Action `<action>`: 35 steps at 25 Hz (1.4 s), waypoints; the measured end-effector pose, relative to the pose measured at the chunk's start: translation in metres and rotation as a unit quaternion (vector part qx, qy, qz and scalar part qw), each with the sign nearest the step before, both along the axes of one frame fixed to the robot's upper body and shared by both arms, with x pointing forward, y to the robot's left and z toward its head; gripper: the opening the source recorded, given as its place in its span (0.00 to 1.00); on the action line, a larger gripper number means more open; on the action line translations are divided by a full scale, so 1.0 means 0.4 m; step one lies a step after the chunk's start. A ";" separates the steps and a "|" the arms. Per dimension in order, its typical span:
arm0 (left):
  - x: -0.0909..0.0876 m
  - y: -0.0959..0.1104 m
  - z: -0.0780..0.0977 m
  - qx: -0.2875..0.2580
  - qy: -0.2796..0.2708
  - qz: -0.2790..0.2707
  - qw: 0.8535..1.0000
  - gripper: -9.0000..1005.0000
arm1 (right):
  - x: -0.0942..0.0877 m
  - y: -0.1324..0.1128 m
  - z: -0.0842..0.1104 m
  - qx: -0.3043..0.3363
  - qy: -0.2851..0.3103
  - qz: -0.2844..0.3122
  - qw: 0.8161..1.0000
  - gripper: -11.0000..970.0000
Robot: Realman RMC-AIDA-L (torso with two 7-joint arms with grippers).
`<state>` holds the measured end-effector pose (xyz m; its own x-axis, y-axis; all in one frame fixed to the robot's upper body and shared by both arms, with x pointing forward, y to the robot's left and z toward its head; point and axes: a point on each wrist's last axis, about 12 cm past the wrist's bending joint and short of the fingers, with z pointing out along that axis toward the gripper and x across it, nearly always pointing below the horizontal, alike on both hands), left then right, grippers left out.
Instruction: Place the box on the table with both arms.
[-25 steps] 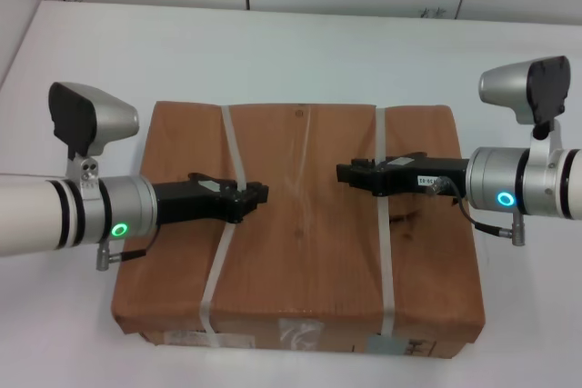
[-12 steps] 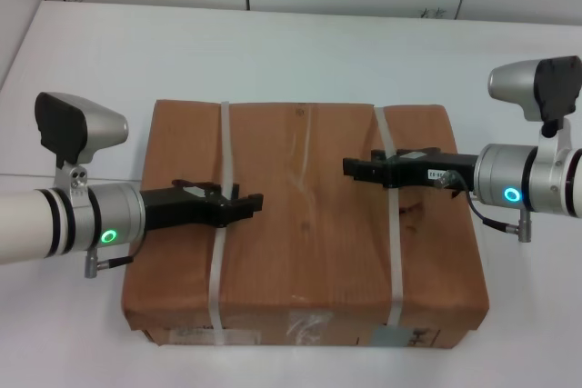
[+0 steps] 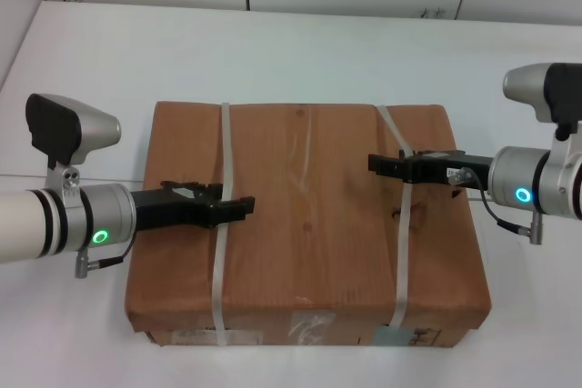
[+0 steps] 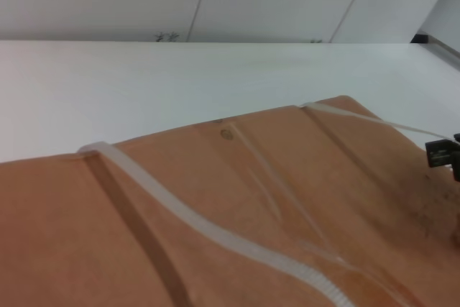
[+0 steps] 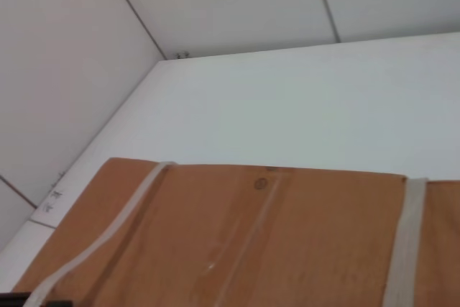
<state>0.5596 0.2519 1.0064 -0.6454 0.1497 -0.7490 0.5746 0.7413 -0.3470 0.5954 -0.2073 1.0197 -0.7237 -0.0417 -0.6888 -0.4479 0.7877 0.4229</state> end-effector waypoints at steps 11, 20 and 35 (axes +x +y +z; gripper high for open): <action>-0.003 0.016 0.013 -0.018 0.000 -0.005 1.000 0.66 | -0.019 -0.063 -0.006 0.015 -0.009 -0.035 0.999 0.69; -0.010 0.074 0.044 -0.044 -0.016 -0.001 0.999 0.66 | -0.048 -0.129 0.016 0.068 -0.041 -0.055 0.995 0.69; -0.118 0.132 0.199 -0.174 -0.229 -0.209 0.935 0.66 | -0.149 -0.108 0.105 0.067 -0.318 0.213 0.921 0.70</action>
